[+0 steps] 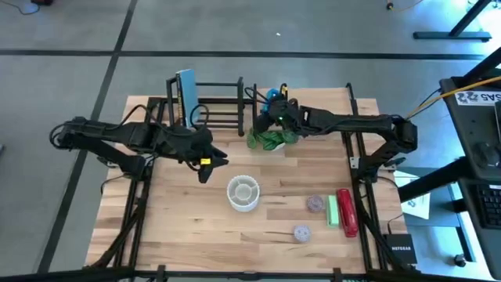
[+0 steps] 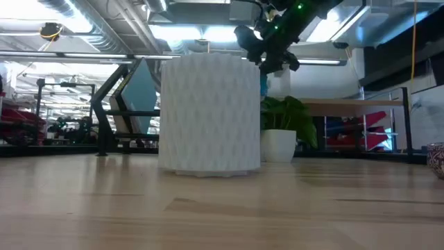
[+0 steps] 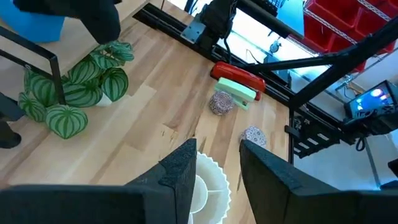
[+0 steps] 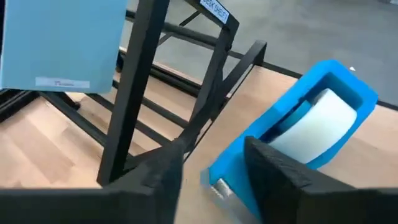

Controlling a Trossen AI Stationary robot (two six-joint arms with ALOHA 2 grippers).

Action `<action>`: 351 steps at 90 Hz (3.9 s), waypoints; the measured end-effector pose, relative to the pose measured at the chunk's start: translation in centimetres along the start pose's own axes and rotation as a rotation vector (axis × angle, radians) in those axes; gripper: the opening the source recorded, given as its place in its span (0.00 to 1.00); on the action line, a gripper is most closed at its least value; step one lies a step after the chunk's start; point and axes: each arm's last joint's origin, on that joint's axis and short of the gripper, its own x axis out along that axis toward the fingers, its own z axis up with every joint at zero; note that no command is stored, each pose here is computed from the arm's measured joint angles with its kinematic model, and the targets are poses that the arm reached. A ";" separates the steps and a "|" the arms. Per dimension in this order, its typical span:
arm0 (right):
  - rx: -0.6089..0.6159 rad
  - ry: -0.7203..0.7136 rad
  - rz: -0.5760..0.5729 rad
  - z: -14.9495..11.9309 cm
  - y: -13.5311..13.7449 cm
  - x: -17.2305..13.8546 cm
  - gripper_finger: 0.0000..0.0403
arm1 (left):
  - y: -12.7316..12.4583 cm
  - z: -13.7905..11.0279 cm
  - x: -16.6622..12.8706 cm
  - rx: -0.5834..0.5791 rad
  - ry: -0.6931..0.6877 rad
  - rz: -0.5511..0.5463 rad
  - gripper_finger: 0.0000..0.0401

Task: Stock shelves
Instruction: Remove the tape dispenser from the shelf

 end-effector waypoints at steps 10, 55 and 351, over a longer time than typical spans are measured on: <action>-0.008 0.001 0.001 0.0 0.0 0.0 0.55 | 0.0 0.0 0.0 0.000 0.000 0.000 0.27; -0.084 -0.041 0.007 3.5 0.8 -1.8 0.81 | 0.0 0.0 0.0 -0.001 0.000 0.000 0.27; -0.024 0.300 0.055 9.0 -3.3 -3.8 0.58 | 0.0 0.0 0.0 0.014 0.005 -0.015 0.27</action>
